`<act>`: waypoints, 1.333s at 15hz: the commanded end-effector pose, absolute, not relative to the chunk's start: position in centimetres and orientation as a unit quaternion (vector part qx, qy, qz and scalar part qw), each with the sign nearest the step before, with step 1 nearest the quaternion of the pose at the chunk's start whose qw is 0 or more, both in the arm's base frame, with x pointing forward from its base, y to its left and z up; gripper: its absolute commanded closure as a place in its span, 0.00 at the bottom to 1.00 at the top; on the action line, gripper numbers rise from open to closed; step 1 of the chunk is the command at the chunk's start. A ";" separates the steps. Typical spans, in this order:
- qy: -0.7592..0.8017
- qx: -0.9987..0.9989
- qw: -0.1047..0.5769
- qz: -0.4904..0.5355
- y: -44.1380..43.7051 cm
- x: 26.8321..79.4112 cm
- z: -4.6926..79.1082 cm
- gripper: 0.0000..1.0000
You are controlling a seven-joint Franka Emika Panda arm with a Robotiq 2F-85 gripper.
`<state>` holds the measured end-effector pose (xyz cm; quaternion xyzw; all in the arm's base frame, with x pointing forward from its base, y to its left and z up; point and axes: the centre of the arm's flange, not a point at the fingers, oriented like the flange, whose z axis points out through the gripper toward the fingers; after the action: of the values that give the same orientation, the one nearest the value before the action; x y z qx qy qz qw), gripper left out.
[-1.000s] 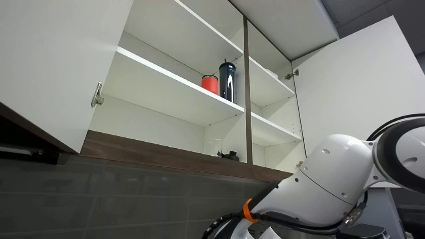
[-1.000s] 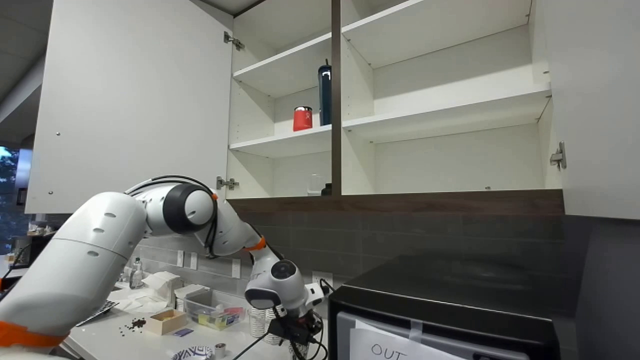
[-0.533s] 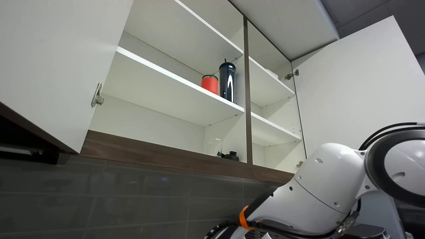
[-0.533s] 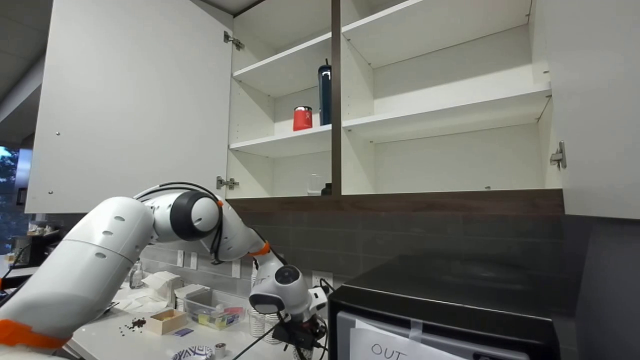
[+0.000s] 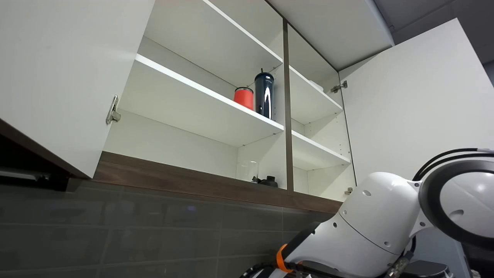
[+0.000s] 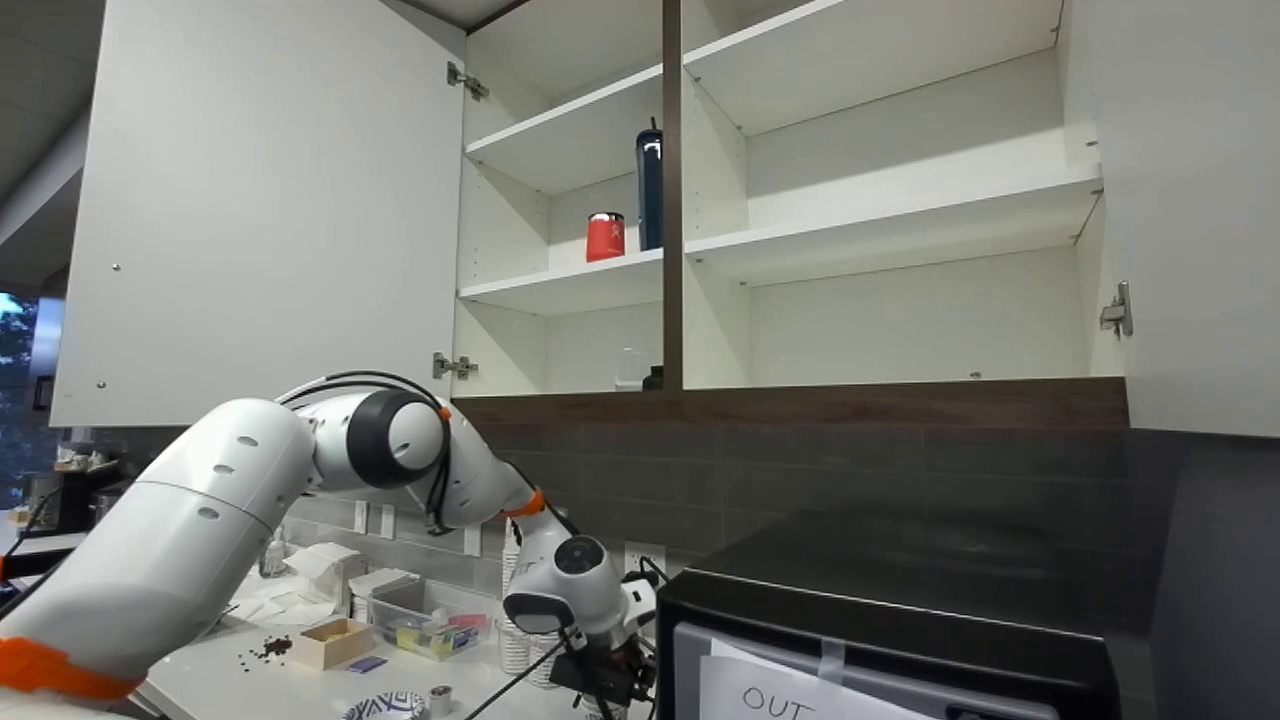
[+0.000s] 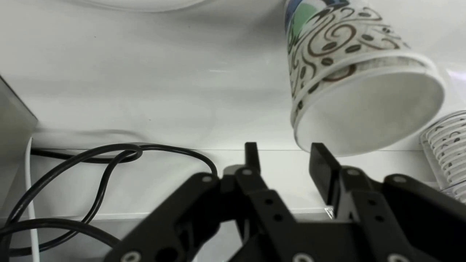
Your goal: Stack the coffee cups on the bottom shelf together then place them on the counter.
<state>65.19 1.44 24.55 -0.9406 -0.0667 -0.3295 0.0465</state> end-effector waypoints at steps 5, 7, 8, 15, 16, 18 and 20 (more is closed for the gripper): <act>-0.036 -0.951 0.057 -0.302 0.6 63.7 26.6 0.00; -0.029 -0.954 0.071 -0.289 0.4 62.6 27.2 0.00; -0.029 -0.956 0.078 -0.280 0.4 62.0 27.6 0.00; -0.051 -0.969 0.122 -0.209 0.7 56.7 30.9 0.00; -0.050 -0.970 0.123 -0.201 0.7 55.9 31.3 0.00; -0.055 -0.972 0.122 -0.191 1.1 54.5 32.4 0.00; -0.062 -0.972 0.130 -0.185 1.0 52.8 33.2 0.00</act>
<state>56.41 0.77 30.76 -0.9702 -0.0575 -0.2055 0.1152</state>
